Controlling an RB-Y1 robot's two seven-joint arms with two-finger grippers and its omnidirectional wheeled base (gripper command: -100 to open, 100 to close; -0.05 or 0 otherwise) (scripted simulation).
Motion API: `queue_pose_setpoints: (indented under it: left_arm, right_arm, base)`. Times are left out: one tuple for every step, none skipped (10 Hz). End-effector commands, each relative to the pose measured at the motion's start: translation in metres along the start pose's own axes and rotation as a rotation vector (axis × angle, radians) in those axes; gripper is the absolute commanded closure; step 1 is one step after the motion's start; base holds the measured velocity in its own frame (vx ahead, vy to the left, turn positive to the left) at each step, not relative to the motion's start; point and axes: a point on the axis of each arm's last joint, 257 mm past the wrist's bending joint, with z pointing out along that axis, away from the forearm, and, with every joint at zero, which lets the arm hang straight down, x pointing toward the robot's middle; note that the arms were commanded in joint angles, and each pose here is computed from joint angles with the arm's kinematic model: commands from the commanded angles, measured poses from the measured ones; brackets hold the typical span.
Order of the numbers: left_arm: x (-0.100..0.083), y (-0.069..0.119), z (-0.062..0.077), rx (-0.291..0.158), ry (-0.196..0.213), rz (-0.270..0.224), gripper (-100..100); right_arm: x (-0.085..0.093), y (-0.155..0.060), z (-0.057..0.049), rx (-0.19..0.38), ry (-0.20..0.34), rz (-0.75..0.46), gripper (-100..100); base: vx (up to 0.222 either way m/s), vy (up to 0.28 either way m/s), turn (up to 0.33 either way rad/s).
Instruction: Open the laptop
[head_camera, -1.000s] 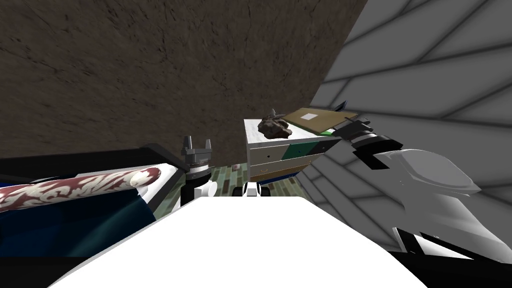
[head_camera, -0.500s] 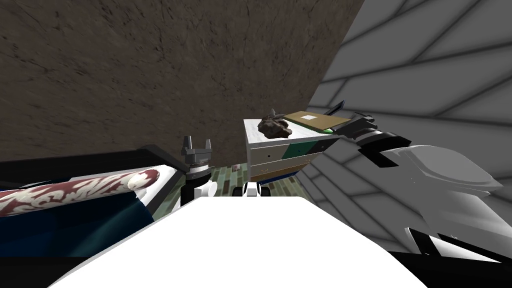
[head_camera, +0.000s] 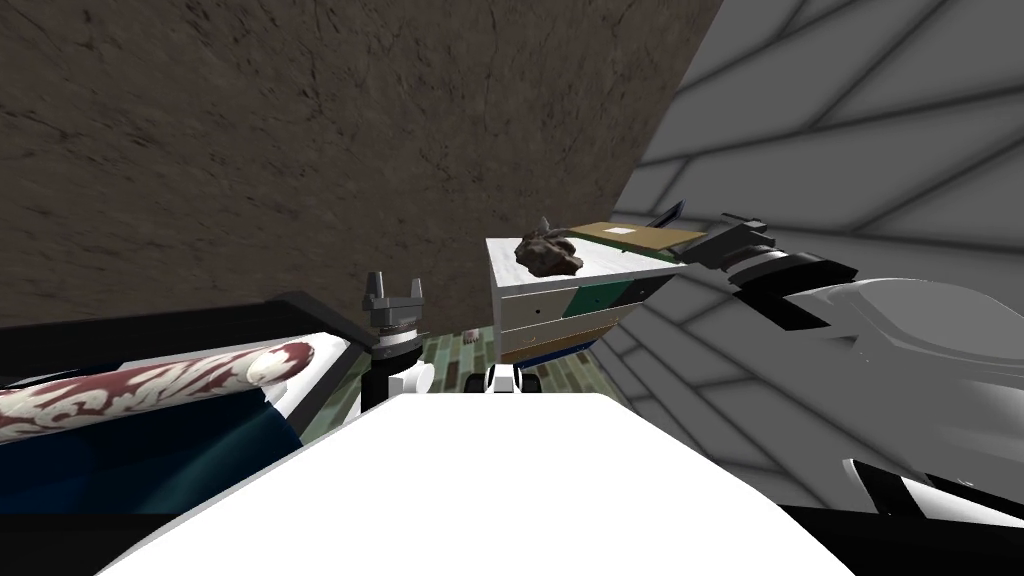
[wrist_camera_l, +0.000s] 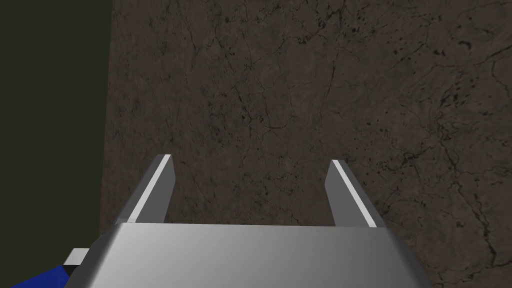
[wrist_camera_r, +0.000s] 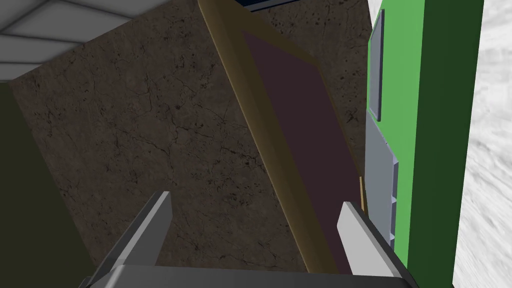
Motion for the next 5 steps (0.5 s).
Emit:
queue_pose_setpoints:
  left_arm:
    - [0.0,0.0,0.0,0.0,0.0,0.0,0]
    - [0.0,0.0,0.0,0.0,0.0,0.0,0]
    - [0.0,0.0,0.0,0.0,0.0,0.0,0]
    - [0.0,0.0,0.0,0.0,0.0,0.0,0]
    - [0.0,0.0,0.0,0.0,0.0,0.0,0]
  right_arm:
    - [0.0007,0.0015,-0.0002,-0.003,0.001,0.0,0]
    - [0.0014,0.0028,-0.0004,-0.005,0.002,0.001,0]
    - [0.0015,0.0029,-0.0004,-0.005,0.002,0.001,0]
    - [0.0014,0.0026,-0.0004,-0.005,0.002,0.001,0]
    - [0.0014,0.0026,-0.0004,-0.005,0.002,0.001,0]
  base:
    - [0.0,0.0,0.0]
    - [0.0,0.0,0.0]
    - [0.0,0.0,0.0]
    - [0.0,0.0,0.0]
    - [0.0,0.0,0.0]
